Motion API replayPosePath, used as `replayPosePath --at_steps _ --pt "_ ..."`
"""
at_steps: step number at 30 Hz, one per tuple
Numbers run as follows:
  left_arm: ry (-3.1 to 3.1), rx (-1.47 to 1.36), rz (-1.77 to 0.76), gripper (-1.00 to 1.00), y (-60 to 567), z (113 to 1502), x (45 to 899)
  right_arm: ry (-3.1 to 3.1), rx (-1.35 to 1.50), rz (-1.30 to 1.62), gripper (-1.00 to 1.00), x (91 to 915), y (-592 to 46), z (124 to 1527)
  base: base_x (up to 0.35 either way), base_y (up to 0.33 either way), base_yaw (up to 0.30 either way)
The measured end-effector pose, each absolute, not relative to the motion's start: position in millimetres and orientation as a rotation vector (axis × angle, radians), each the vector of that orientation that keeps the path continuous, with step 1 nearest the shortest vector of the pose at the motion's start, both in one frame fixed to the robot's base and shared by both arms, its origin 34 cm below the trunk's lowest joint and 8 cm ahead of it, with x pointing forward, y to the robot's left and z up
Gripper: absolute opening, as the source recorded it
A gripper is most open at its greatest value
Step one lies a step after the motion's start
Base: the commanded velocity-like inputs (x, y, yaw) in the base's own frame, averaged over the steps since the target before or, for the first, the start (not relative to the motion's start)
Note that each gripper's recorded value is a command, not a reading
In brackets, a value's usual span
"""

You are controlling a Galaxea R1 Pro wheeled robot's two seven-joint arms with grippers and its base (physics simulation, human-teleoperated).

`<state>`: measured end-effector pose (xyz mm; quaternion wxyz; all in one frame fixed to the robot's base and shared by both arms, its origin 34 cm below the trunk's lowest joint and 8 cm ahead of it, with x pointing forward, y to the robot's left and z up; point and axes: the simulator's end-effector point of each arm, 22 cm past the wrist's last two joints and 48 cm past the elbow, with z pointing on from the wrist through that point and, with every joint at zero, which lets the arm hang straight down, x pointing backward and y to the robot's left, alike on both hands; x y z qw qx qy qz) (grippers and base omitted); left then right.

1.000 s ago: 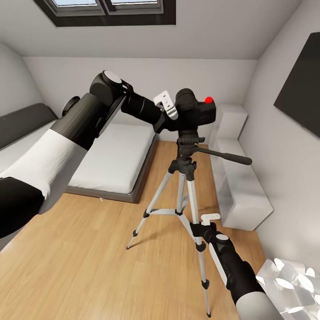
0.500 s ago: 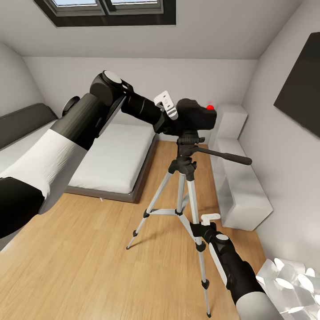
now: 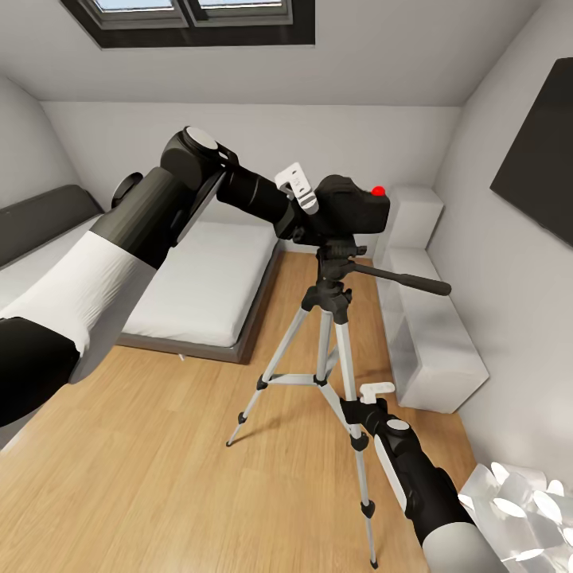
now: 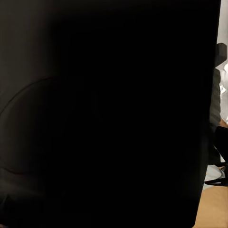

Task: Attach the digital camera to the camera tripod in the bedroom.

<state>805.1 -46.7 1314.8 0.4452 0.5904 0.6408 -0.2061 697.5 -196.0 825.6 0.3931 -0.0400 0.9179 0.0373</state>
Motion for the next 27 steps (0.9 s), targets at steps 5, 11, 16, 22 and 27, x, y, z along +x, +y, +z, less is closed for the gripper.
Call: replayPosePath --at_steps 5,11,16,22,27 --pt "1.592 1.458 -0.513 1.00 -46 1315 806 2.329 -0.102 0.094 -1.00 697 -196 826 0.000 0.000 0.000" --pt "1.598 1.447 -0.518 1.00 -44 1316 807 2.330 -0.101 0.095 -1.00 697 -196 826 0.000 0.000 0.000" --pt "1.592 1.414 -0.547 1.00 -42 1324 809 2.330 -0.101 0.095 -1.00 697 -196 826 0.000 0.000 0.000" --pt "1.568 1.328 -0.624 1.00 -30 1347 814 2.330 -0.102 0.095 -1.00 698 -196 826 0.000 0.000 0.000" --pt "1.563 1.287 -0.658 1.00 -18 1356 816 2.330 -0.102 0.095 -1.00 697 -196 826 0.000 0.000 0.000"
